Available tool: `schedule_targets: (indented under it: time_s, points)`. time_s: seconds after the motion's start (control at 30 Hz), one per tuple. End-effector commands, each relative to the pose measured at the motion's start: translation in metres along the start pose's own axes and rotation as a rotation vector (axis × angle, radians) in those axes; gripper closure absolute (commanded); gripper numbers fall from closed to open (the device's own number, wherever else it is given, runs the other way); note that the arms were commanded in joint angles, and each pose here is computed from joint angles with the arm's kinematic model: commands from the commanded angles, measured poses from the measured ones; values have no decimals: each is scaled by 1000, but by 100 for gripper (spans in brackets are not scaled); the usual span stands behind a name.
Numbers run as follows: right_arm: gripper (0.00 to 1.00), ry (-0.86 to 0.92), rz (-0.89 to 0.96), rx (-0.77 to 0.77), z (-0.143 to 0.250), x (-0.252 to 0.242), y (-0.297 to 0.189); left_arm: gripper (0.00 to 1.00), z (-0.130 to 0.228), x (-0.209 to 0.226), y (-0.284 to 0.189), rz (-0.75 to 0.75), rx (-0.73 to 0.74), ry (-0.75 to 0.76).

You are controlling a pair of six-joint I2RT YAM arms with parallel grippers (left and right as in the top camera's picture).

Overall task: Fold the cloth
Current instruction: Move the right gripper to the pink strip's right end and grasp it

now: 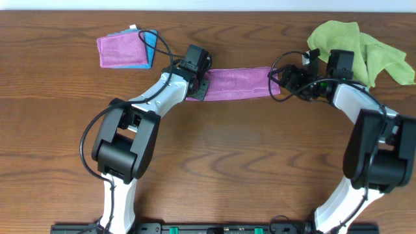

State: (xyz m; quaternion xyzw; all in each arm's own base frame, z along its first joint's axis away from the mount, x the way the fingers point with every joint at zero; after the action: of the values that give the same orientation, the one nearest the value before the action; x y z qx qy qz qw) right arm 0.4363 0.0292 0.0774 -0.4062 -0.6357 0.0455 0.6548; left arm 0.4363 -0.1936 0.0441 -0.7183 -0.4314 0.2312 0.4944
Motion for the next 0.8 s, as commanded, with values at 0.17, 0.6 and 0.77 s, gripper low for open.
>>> schedule_targets:
  time_s: [0.17,0.6,0.77]
  points:
    - [1,57,-36,-3,-14,-9,-2,94,-2,0,1,6,-2,-9]
    - [1,111,-1,7,-15,-35,16,94,-2,0,1,6,-3,-10]
    - [1,140,-5,40,-7,-36,30,94,-3,1,1,6,-7,-10]
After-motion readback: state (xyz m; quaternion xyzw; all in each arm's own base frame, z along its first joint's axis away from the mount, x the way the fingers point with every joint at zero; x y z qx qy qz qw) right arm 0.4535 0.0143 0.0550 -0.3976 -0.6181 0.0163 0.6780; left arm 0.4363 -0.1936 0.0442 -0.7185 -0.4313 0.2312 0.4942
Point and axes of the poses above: each gripper's point midway between its finger pads, its own y axis out along the fingers, its own x axis along the line the jaws close on, z = x × y, the point moved 4 cm from there along -y, back along the fingers, and after that the axes turned 11 degrees about y, right-handed, at the moved point
